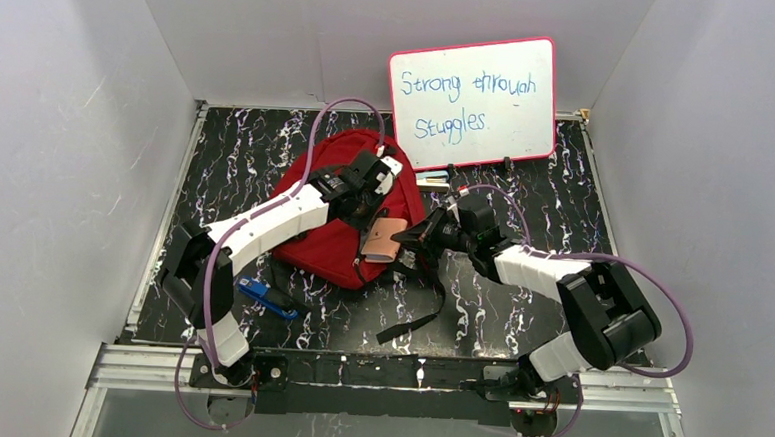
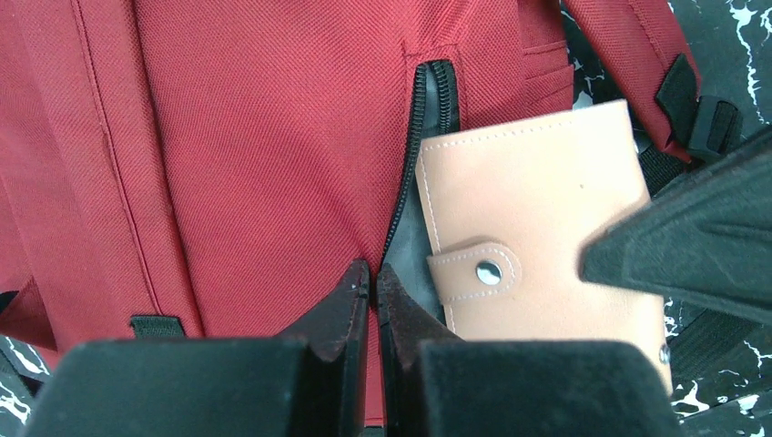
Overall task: Pack the student bag
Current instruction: Place the personal item in the student bag.
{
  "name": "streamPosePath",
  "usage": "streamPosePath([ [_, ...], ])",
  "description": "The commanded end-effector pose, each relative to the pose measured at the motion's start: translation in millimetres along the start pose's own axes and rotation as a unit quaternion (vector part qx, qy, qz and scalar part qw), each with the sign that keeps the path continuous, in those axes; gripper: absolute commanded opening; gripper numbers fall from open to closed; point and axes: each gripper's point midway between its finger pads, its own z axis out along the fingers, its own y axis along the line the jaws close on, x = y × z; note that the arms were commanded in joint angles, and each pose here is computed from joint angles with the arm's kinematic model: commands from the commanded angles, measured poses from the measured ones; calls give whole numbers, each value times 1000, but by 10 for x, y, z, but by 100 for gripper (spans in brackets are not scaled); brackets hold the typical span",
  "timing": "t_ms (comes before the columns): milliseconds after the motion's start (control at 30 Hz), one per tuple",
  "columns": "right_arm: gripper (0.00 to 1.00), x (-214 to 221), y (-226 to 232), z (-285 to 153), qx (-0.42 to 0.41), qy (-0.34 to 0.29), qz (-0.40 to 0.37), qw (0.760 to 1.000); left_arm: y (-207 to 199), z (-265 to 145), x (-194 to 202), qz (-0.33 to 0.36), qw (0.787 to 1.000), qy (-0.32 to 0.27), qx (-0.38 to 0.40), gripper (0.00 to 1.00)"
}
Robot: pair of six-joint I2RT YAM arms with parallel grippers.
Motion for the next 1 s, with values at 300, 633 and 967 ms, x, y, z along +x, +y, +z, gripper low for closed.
streamPosePath([
  [300, 0, -345, 398, 47, -67, -18, -7, 998, -229, -329, -285, 14, 995, -76, 56, 0],
  [633, 0, -401, 387, 220, -58, -6, -57, 997, -277, -342, -297, 19, 995, -78, 67, 0],
  [967, 0, -49, 301, 440, -42, 29, -84, 995, -304, -313, -374, 11, 994, -79, 69, 0],
])
